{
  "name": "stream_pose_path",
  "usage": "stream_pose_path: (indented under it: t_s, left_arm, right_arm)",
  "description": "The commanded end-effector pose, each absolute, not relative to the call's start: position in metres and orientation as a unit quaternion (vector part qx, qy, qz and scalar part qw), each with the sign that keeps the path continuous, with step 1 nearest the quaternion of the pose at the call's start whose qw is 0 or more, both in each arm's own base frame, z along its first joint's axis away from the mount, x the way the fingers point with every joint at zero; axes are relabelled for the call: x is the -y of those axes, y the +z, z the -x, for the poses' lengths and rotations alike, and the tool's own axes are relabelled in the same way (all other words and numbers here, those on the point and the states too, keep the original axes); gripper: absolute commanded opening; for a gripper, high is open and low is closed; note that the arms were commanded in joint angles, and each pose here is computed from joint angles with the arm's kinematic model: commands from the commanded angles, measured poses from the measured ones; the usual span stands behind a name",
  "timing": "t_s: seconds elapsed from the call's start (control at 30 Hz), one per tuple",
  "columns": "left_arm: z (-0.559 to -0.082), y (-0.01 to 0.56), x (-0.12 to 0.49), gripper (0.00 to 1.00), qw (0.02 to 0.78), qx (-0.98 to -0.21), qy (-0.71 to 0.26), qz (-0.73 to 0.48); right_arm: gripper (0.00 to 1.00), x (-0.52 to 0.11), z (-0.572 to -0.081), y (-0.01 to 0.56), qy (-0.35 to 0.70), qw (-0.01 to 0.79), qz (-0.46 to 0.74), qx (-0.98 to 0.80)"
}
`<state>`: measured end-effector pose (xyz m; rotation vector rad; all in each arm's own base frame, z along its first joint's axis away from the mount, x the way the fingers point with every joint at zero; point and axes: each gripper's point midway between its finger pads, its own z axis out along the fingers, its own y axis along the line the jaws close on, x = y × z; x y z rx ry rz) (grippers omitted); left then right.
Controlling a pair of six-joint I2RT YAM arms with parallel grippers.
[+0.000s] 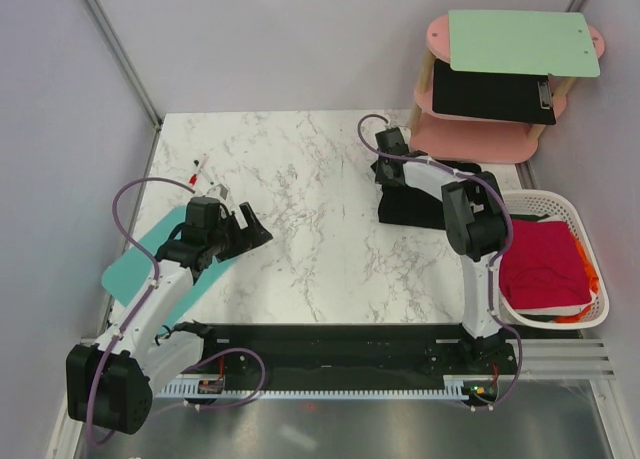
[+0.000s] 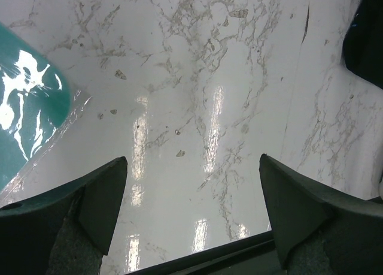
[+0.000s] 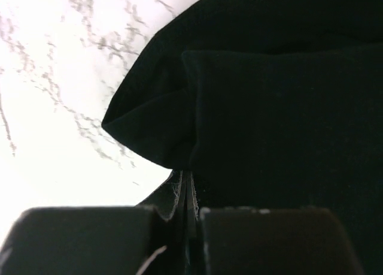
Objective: Fold and stack the t-shirts
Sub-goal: Put the neatly folded tshirt into the corner of the board with the right arm
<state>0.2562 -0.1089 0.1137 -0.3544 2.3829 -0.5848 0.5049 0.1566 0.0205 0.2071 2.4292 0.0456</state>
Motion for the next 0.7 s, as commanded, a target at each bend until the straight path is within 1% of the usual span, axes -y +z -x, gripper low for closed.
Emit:
stream_pose_path:
  t_s: [0.0, 0.33, 0.6, 0.67]
  left_arm:
    - [-0.258, 0.122, 0.114, 0.97, 0.339, -0.898, -0.245, 0.136]
    - [-0.261, 0.119, 0.117, 0.97, 0.331, -0.900, -0.248, 0.134]
    - [-0.262, 0.119, 0.120, 0.98, 0.330, -0.900, -0.254, 0.130]
    - [-0.262, 0.118, 0.120, 0.98, 0.329, -0.900, -0.254, 0.130]
  right_arm:
    - [0.00, -0.107, -0.444, -0.034, -0.065, 0.232, -0.084, -0.967]
    - [0.00, -0.081, -0.414, -0.036, -0.084, 0.190, -0.090, -0.974]
    - [0.00, -0.047, -0.392, -0.032, -0.105, 0.176, -0.115, -0.972]
    - [0.01, -0.044, -0.387, -0.031, -0.107, 0.172, -0.111, -0.973]
